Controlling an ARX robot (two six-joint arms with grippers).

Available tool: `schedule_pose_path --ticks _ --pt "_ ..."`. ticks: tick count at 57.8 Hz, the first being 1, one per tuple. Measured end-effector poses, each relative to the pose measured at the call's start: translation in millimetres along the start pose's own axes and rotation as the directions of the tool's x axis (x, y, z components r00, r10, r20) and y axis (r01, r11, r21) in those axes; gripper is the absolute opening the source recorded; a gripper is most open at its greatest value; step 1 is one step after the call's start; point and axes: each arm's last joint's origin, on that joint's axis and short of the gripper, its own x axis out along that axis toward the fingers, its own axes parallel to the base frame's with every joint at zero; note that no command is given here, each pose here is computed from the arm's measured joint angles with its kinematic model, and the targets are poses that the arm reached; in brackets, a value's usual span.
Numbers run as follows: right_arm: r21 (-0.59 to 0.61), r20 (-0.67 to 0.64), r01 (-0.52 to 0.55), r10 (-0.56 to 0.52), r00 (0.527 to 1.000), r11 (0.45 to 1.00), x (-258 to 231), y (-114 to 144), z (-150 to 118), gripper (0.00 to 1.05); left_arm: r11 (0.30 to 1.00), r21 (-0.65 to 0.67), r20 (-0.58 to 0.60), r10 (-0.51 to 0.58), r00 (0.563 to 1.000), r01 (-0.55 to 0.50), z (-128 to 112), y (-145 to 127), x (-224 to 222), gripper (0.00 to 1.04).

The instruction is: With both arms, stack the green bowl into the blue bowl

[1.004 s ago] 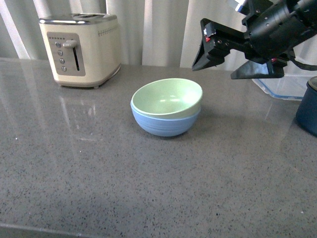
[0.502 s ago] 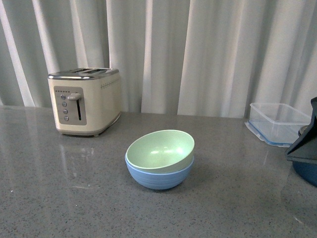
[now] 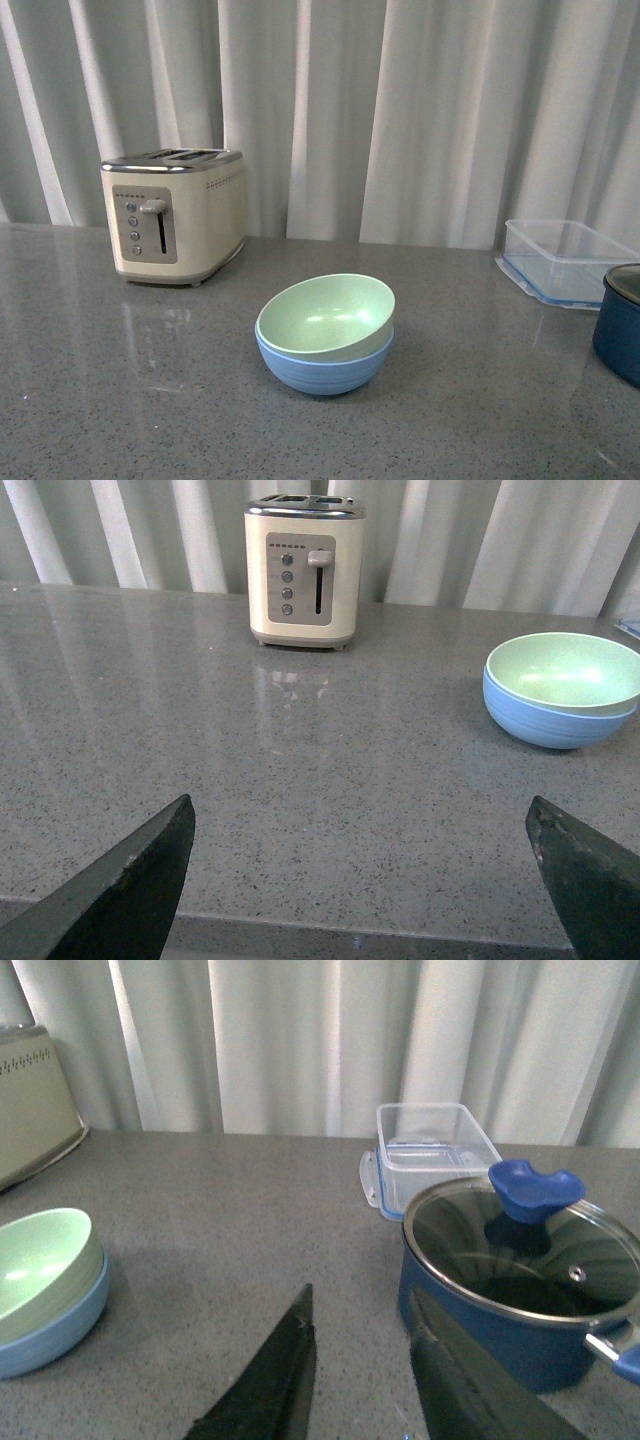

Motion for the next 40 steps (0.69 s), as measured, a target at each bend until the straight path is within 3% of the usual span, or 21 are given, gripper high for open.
schedule_pose_path --ticks 6,14,40 --pt "-0.002 -0.003 -0.006 0.006 1.000 1.000 -11.3 -3.0 -8.7 0.01 1.000 0.000 0.000 0.000 1.000 0.000 0.0 0.0 0.0 0.98" --pt "-0.003 0.005 0.007 -0.007 1.000 1.000 -24.6 -14.2 -15.8 0.01 1.000 0.000 0.000 -0.001 1.000 0.001 0.0 0.0 0.0 0.98" --pt "-0.003 0.002 0.002 -0.002 1.000 1.000 -56.7 -14.6 -33.2 0.01 1.000 0.000 0.000 0.000 1.000 0.000 0.0 0.0 0.0 0.98"
